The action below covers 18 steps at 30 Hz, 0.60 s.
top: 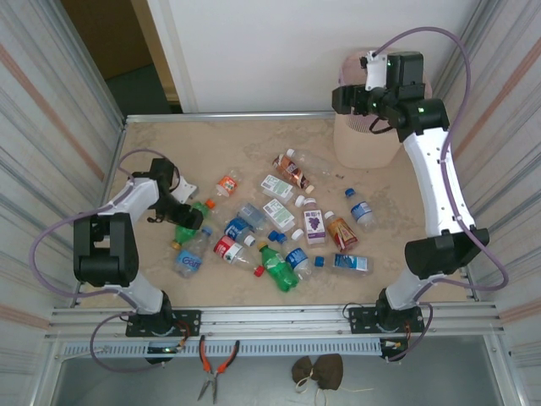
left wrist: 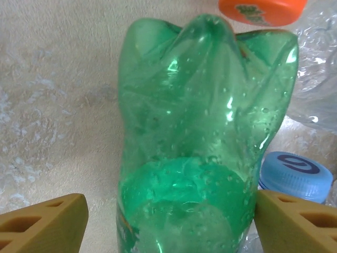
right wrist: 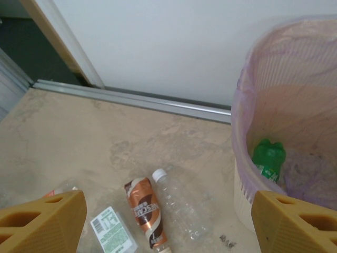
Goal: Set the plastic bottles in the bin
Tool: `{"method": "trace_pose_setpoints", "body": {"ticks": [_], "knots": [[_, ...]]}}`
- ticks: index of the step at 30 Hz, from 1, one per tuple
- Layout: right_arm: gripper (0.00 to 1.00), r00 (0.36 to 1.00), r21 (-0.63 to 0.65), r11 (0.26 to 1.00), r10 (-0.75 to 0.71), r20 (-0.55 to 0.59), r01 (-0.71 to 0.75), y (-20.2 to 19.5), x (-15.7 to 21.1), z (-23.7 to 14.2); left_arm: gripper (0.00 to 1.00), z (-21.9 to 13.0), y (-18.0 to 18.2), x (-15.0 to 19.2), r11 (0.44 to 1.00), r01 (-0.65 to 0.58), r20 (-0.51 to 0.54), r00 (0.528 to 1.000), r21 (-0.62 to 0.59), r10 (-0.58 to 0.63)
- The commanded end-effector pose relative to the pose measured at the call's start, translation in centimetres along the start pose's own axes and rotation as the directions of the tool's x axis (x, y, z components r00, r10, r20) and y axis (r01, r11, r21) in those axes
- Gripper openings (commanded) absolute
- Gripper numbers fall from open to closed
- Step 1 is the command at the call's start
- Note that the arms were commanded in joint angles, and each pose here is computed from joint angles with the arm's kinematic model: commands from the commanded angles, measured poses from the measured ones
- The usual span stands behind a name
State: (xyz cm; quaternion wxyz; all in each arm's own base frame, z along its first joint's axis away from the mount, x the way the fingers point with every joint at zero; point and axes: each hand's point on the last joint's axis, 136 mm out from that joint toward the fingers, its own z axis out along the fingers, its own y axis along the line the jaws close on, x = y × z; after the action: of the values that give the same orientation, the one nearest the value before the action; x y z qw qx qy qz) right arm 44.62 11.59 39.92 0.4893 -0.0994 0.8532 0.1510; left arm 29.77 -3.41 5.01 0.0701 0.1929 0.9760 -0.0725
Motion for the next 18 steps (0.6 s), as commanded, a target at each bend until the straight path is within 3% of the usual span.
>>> {"method": "trace_pose_setpoints", "body": {"ticks": [1,18], "knots": [[0.81,0.999,-0.002,1.0,0.0,0.055,0.0,0.5,-0.7,-1.8,0.8,-0.1,0.6,0.2,0.998,0.055,-0.021,0.998,0.028,-0.054],[0.81,0.999,-0.007,1.0,0.03,0.012,-0.03,0.5,2.3,-2.2,0.72,1.1,2.3,1.8,0.977,0.2,-0.11,0.975,0.072,-0.192]]}}
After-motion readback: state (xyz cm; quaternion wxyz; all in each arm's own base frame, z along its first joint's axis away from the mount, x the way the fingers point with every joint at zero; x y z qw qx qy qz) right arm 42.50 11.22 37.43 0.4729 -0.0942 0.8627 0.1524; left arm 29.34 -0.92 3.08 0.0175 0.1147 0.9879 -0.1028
